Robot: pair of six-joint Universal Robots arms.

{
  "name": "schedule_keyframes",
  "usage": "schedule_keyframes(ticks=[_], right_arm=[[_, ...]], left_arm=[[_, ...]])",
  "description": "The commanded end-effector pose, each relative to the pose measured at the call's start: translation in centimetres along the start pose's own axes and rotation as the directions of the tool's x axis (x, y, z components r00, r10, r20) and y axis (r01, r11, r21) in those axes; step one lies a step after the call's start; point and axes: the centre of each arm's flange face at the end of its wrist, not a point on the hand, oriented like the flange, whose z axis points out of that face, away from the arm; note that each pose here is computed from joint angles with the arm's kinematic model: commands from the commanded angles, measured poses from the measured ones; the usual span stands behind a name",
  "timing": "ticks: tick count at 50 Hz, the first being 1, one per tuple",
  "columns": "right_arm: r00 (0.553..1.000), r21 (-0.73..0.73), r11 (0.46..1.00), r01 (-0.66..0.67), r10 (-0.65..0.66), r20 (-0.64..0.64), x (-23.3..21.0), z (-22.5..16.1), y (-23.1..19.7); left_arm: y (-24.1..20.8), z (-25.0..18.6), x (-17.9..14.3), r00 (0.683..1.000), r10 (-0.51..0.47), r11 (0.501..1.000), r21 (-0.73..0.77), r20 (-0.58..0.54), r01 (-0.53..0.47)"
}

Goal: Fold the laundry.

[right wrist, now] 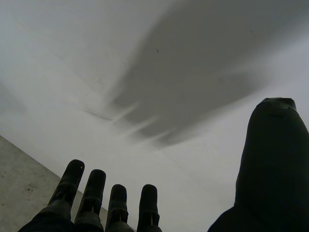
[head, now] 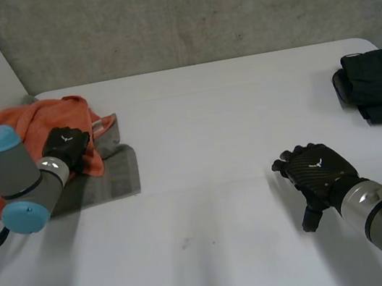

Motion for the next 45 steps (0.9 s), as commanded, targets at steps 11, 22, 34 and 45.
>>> schedule_keyframes(ticks=[11,22,34,45], right_arm=[[1.0,0.005,1.0,-0.007,0.007,-0.022,0.6,0.0,-0.2],[0.988,0.031,0.998,-0.048,0.052,-0.144,4.6,0.2,-0.9],[0.969,0.063,0.996,-0.063,0.076,-0.235,7.7,0.4,-1.3],[0.973,0.065,0.996,-0.059,0.072,-0.22,7.5,0.4,-1.5]], left_arm=[[-13.8,-9.2,3.1,0.977,-0.208,0.95,0.228,-0.049,0.213],[-20.7,-19.7,14.1,0.788,-0.4,0.8,0.241,-0.468,0.549],[-19.8,-19.3,22.9,0.645,-0.437,0.749,0.144,-0.627,0.647],[-17.3,-15.1,11.9,0.809,-0.452,0.817,0.188,-0.375,0.544]])
